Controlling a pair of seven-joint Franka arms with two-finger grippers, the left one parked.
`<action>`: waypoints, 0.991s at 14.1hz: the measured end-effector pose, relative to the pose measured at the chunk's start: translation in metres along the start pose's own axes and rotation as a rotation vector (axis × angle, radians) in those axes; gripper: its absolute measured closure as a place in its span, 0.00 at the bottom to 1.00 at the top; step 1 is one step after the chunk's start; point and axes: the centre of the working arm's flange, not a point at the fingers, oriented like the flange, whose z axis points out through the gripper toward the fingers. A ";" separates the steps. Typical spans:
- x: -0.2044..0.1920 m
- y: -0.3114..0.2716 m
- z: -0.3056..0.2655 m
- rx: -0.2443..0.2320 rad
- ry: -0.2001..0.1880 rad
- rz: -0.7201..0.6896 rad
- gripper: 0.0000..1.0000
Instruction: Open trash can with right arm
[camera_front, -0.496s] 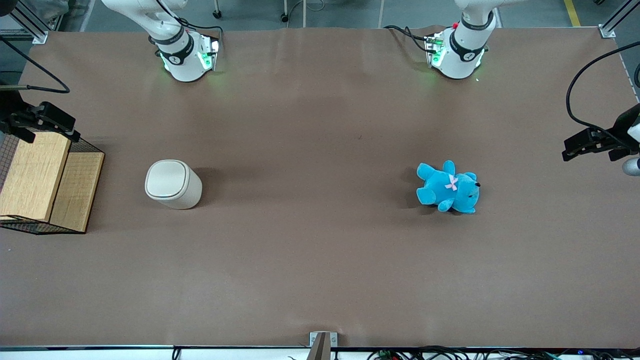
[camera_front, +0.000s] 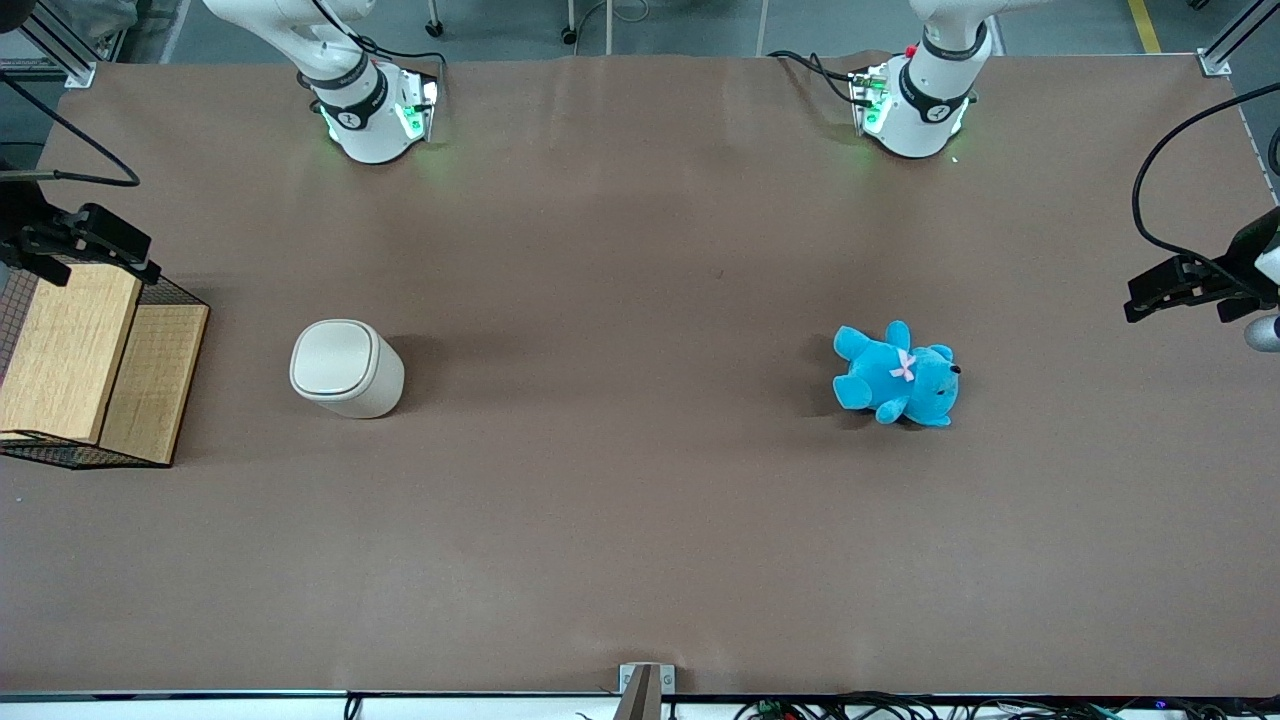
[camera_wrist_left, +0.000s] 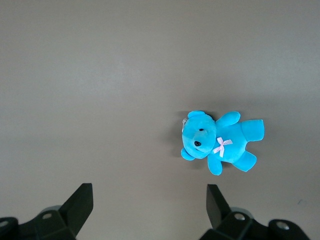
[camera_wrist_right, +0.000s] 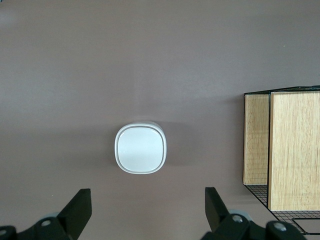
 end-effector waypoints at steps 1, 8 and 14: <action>0.000 0.000 0.001 0.000 -0.002 0.000 0.00; -0.001 0.001 0.048 0.000 -0.109 0.002 0.69; 0.009 -0.023 0.130 -0.002 -0.264 -0.043 0.98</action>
